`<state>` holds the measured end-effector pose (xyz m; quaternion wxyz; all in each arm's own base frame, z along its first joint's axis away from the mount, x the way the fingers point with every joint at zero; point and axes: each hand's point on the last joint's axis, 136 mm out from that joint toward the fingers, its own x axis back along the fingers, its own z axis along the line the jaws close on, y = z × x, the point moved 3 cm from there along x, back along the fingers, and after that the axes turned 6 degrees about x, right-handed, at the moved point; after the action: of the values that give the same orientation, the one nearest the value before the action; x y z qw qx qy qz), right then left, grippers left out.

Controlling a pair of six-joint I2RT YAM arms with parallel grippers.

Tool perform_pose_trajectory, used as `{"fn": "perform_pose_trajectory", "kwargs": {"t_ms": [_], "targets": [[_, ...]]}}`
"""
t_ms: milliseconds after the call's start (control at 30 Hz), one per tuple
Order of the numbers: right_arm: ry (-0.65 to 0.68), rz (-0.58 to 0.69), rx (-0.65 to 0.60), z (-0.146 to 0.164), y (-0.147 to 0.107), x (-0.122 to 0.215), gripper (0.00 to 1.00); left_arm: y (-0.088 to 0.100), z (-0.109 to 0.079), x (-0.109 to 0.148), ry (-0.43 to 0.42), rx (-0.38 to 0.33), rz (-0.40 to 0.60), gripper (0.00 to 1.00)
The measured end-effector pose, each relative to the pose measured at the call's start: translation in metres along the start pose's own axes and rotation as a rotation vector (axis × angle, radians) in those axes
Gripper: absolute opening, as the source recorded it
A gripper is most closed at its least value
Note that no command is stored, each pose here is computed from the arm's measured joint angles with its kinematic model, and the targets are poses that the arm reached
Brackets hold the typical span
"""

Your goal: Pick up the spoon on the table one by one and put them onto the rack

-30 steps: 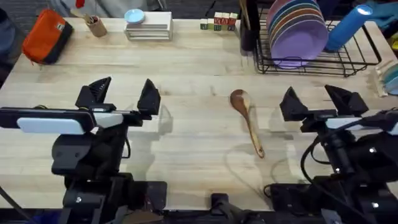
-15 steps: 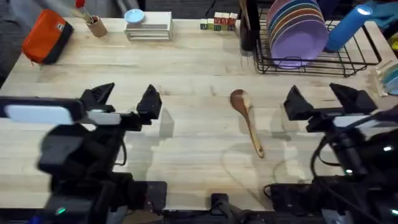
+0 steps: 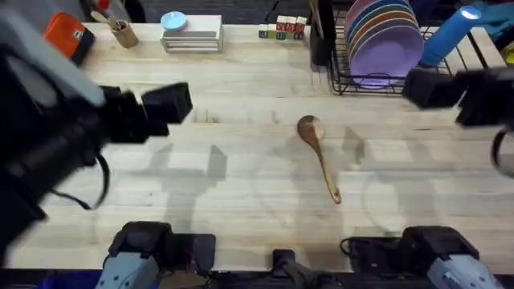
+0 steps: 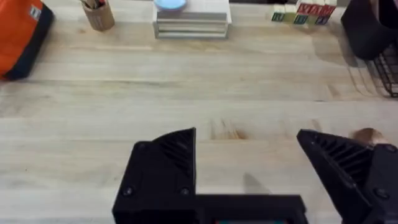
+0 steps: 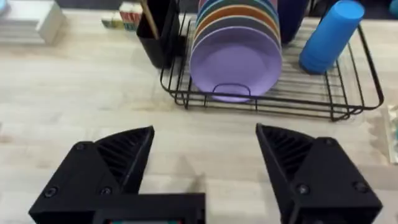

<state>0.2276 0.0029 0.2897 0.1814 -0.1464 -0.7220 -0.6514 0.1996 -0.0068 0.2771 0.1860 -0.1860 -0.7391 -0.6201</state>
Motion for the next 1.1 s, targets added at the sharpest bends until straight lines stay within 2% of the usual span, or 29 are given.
{"fn": "perform_pose_trajectory", "kwargs": {"t_ms": [200, 467, 667, 900, 1100], "targets": [[0.065, 0.142, 0.008, 0.002, 0.037, -0.007, 0.996, 0.026, -0.004, -0.009, 0.03, 0.007, 0.18, 0.993], [0.108, 0.288, 0.004, 0.004, 0.054, -0.016, 0.996, 0.041, -0.006, -0.033, 0.059, 0.015, 0.368, 0.994], [0.111, 0.291, 0.003, 0.004, 0.057, -0.017, 0.996, 0.038, -0.005, -0.045, 0.069, 0.017, 0.43, 0.993], [0.123, 0.295, -0.01, 0.006, 0.057, -0.017, 0.995, 0.038, -0.005, -0.046, 0.07, 0.018, 0.436, 0.993], [0.278, 0.287, -0.055, 0.028, 0.058, -0.012, 0.997, 0.038, -0.005, -0.047, 0.07, 0.018, 0.435, 0.993]]}}
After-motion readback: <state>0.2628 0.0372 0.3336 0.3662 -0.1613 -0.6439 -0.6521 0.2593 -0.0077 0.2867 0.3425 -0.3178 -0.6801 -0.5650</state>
